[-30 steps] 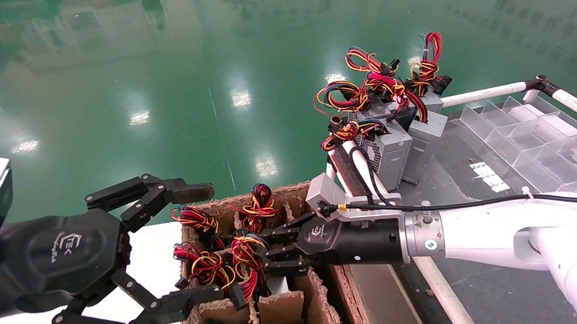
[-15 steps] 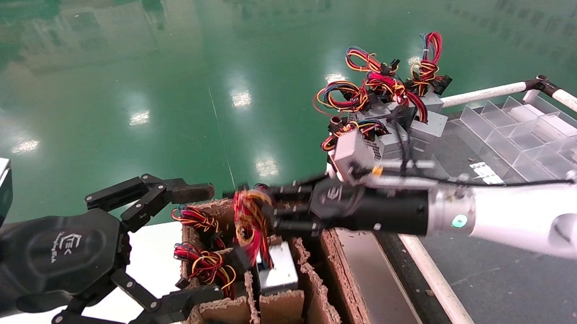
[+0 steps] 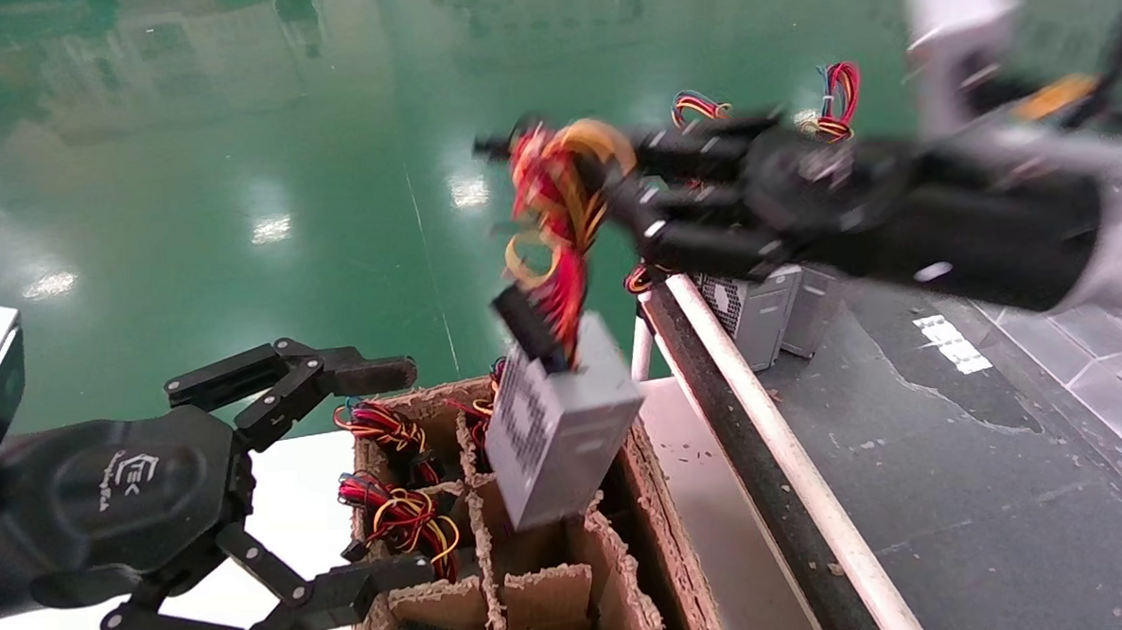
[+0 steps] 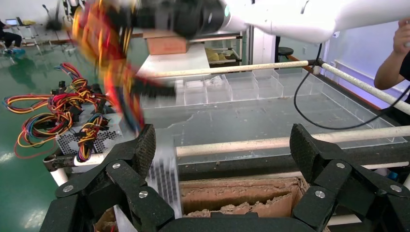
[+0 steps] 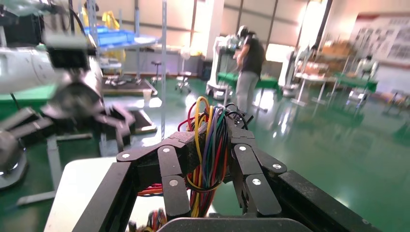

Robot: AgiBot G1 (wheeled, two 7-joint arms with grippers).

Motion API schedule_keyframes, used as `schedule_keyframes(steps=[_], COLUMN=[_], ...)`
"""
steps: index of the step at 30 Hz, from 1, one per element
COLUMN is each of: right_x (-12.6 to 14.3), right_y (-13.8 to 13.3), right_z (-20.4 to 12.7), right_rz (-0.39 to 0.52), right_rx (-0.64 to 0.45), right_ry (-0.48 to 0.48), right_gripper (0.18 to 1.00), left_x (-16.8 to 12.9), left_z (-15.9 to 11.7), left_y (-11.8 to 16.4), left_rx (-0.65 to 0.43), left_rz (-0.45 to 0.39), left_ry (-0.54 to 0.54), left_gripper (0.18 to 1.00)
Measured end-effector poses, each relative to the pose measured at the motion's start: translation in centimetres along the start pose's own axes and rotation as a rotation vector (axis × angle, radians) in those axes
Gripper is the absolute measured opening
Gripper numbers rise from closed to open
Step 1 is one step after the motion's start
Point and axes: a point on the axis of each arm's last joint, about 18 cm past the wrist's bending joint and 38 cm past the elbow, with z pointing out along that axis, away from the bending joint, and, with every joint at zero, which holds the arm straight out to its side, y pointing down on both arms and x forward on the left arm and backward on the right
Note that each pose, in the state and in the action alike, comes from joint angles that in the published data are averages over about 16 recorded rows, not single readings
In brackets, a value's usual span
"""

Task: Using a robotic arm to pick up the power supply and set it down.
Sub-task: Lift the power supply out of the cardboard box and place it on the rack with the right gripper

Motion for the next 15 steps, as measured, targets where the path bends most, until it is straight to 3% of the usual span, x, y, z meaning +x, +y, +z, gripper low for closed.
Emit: schedule_keyframes(steps=[7,15], right_x=[-0.3,-1.1], right_y=[-3.7,-4.9], right_z=[-5.3,-12.1], right_rz=[-0.045,-0.046], right_rx=[-0.003,-0.067], right_ry=[0.066,0.189], right_gripper=[0.192,0.192], left_x=[0.0,0.0], left_z=[0.0,0.0], left_y=[0.0,0.0], left_rx=[0.0,0.0], left_rz=[0.0,0.0], left_ry=[0.0,0.0], left_gripper=[1.001,1.001])
